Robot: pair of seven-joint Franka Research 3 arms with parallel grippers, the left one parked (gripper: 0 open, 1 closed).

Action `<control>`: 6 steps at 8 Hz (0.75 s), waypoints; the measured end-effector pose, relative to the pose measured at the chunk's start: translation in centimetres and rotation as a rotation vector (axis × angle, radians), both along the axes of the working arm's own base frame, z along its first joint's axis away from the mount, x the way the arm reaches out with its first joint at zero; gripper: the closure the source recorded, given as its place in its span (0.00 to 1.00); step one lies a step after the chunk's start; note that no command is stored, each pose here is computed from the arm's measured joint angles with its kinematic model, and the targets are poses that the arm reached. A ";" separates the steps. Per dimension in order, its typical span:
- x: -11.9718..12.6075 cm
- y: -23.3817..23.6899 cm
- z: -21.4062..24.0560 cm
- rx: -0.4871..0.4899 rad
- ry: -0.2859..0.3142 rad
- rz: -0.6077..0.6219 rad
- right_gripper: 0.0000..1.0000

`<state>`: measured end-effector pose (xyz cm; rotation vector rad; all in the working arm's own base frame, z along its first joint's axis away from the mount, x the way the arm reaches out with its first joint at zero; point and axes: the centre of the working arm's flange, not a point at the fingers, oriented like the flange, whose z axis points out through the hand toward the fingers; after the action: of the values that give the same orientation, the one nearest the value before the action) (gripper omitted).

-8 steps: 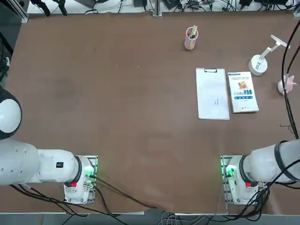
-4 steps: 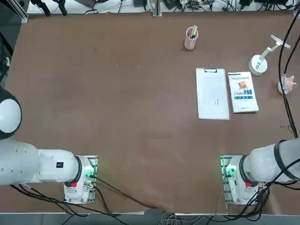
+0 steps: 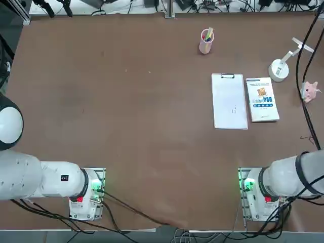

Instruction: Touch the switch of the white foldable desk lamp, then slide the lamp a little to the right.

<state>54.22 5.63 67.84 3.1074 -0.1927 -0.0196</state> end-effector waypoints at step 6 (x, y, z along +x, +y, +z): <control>-2.6 -2.6 -0.9 -0.010 -0.026 -0.051 0.01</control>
<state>51.62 3.00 66.99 3.0932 -0.2723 0.0209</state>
